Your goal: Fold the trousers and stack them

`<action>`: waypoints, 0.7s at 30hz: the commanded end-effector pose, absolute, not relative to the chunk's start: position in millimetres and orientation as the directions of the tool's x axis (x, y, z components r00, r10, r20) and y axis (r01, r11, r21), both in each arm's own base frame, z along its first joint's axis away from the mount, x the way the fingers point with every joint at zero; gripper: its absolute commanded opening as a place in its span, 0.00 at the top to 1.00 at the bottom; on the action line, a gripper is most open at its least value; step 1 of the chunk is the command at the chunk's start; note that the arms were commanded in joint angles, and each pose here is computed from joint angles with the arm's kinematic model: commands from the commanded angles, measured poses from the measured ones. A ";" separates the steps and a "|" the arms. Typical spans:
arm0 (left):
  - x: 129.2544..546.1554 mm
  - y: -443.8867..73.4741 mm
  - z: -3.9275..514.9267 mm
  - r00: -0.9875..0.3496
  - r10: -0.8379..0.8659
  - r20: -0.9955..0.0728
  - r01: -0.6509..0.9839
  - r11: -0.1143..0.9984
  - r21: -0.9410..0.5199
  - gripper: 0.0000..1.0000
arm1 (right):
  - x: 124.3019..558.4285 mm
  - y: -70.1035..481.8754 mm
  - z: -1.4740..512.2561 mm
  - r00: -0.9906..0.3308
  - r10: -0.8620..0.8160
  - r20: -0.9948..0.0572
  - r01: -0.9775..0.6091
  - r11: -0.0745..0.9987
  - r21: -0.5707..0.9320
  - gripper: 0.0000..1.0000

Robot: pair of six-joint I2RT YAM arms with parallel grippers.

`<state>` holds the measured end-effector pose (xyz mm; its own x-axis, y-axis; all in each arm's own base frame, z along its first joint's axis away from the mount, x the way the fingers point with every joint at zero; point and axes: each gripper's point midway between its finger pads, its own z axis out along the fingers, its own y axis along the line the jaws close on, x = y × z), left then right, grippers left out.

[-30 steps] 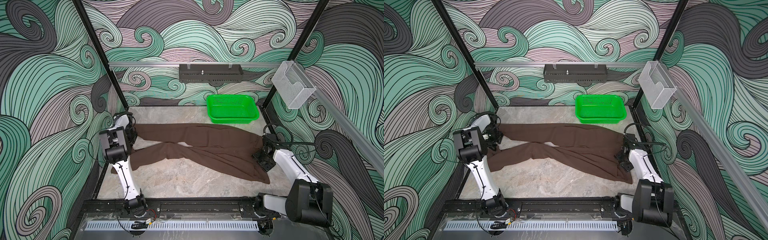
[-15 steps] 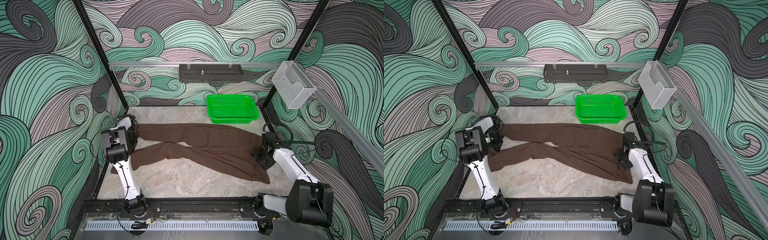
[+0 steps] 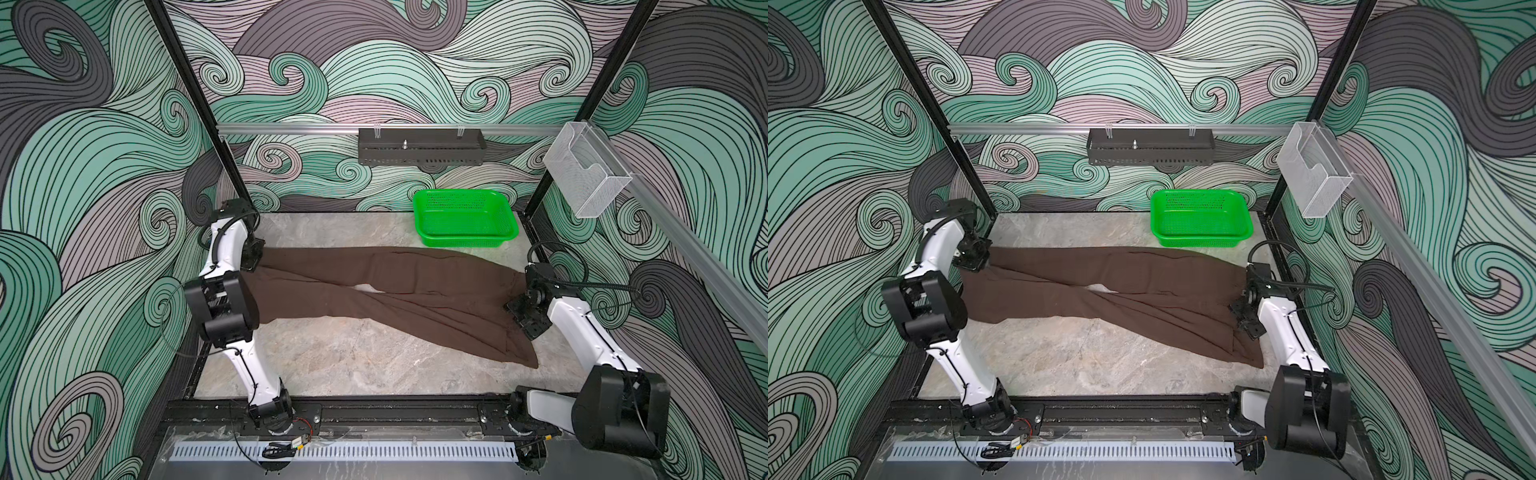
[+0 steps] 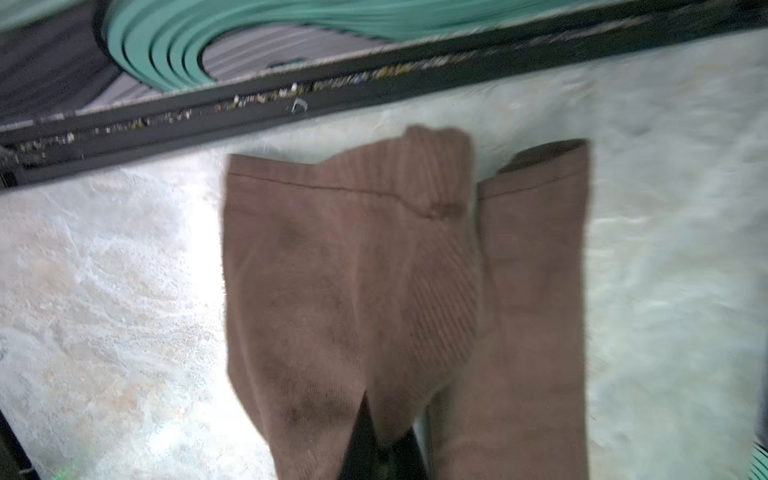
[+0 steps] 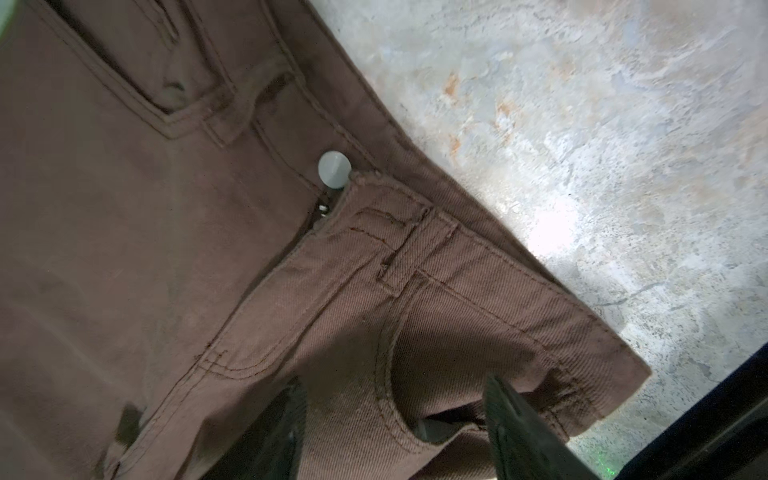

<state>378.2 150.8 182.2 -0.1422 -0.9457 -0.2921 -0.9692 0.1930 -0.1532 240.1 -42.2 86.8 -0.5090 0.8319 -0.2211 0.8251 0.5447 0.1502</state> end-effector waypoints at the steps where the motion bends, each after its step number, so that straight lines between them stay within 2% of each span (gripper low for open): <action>1: 354.5 161.9 219.0 -0.167 -0.922 -0.350 -0.952 0.243 -0.185 1.00 | 230.9 -46.8 101.1 -0.490 0.834 -0.252 0.836 0.532 0.133 0.30; 6: 322.5 153.9 217.0 -0.198 -0.919 -0.342 -0.935 0.281 -0.214 1.00 | 217.8 -45.3 100.4 -0.477 0.846 -0.240 0.848 0.514 0.127 0.29; 12: 267.8 158.8 198.3 -0.157 -0.924 -0.350 -0.941 0.247 -0.230 1.00 | 198.9 -45.8 96.6 -0.472 0.850 -0.232 0.859 0.503 0.098 0.28; 21: 244.4 166.0 191.1 -0.141 -0.932 -0.335 -0.949 0.224 -0.223 1.00 | 158.9 -45.5 85.7 -0.454 0.869 -0.196 0.883 0.468 0.029 0.26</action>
<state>240.5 162.5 181.2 -0.1273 -0.9402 -0.3159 -0.9588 0.1982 -0.2034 178.9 -42.1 85.8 -0.4725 0.8582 -0.2004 0.8653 0.4949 0.0790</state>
